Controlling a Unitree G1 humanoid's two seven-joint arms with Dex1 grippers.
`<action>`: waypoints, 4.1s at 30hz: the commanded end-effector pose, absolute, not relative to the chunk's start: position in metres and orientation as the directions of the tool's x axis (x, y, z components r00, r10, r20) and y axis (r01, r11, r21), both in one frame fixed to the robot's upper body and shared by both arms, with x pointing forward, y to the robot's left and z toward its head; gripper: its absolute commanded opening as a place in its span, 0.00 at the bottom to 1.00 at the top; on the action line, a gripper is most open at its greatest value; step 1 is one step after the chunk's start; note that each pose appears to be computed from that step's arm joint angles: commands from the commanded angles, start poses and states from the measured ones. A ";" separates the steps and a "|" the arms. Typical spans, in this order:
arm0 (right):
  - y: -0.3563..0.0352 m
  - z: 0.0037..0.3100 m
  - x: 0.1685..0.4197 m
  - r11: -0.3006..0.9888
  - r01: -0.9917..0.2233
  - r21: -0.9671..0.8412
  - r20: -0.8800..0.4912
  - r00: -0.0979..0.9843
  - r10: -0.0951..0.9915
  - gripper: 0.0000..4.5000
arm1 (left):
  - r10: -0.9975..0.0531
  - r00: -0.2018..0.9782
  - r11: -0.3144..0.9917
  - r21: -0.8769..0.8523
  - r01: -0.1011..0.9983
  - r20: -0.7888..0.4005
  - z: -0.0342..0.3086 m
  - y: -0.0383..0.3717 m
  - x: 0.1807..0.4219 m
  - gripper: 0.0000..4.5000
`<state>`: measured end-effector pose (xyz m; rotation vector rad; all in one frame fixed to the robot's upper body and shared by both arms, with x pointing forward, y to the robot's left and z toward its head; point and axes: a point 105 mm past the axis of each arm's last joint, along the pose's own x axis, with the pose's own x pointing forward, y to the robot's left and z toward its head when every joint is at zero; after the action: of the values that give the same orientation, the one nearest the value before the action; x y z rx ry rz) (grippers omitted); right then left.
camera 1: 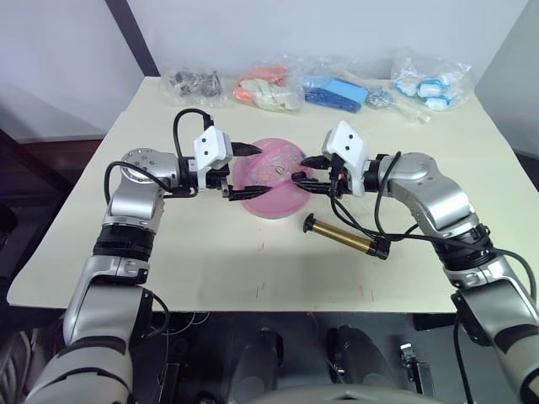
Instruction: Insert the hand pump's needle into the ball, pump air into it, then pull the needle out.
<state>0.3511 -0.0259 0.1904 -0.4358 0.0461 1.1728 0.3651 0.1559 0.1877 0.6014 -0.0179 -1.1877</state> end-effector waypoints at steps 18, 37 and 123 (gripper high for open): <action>-0.011 0.206 0.352 0.270 -0.869 -0.414 -0.375 0.433 0.819 0.51 | -0.846 0.389 0.237 0.395 0.888 -0.366 0.167 0.160 0.361 1.00; -0.006 0.205 0.351 0.252 -0.878 -0.406 -0.396 0.418 0.818 0.08 | -0.844 0.394 0.242 0.396 0.886 -0.365 0.169 0.159 0.358 1.00; -0.018 0.255 0.304 0.227 -0.810 -0.540 -0.368 0.470 0.802 0.08 | -0.591 0.493 0.287 0.405 0.868 -0.638 0.112 0.178 0.368 1.00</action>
<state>0.3252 -0.0281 0.2021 -0.7013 0.2390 1.0678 0.3631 0.1284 0.1819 0.7965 0.0291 -1.1433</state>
